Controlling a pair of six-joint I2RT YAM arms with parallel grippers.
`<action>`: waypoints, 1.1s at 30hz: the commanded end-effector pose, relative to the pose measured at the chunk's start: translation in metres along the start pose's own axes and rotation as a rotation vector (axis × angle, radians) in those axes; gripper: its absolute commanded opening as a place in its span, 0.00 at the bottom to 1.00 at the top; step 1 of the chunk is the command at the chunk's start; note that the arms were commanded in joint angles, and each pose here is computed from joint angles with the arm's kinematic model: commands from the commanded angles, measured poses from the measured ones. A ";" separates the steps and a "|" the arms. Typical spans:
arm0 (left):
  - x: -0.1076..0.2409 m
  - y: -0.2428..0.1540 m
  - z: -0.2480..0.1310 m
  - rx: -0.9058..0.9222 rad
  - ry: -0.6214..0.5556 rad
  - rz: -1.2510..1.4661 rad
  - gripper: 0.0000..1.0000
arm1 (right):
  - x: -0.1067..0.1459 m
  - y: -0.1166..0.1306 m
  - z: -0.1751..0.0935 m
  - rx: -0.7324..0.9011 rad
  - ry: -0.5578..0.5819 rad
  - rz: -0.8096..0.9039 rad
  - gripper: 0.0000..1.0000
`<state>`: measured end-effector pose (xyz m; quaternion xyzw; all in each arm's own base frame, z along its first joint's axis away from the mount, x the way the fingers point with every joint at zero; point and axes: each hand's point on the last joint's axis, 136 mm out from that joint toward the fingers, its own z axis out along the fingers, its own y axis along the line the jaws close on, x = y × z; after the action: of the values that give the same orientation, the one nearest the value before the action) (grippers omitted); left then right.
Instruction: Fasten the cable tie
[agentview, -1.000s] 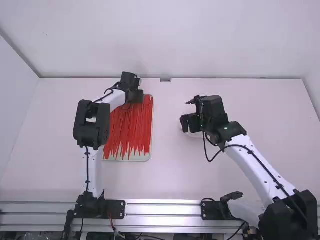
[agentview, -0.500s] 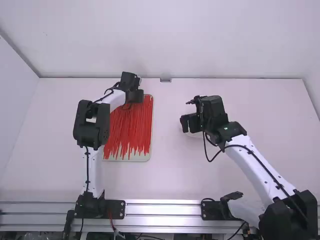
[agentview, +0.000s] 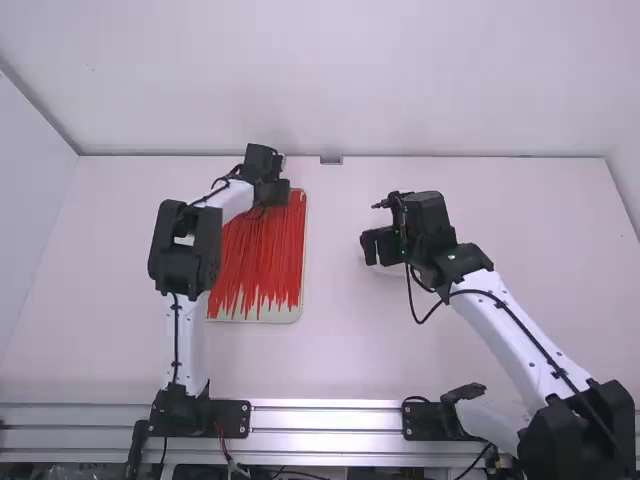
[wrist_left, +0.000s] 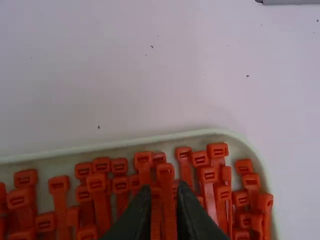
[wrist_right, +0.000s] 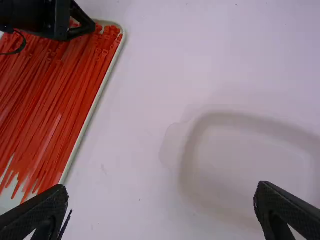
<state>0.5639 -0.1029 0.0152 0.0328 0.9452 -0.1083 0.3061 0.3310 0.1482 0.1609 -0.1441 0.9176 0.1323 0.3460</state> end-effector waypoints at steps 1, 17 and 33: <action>0.018 0.001 0.013 -0.008 0.042 0.000 0.15 | -0.011 0.002 -0.003 0.001 -0.023 -0.004 1.00; 0.017 0.007 0.014 -0.039 0.036 0.002 0.16 | -0.015 0.002 -0.004 0.000 -0.038 -0.005 1.00; 0.020 0.009 0.016 -0.050 0.043 0.008 0.17 | -0.017 0.003 -0.004 -0.002 -0.045 -0.007 0.99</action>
<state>0.5652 -0.0954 0.0123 0.0260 0.9472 -0.0865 0.3078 0.3342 0.1496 0.1642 -0.1440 0.9140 0.1346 0.3547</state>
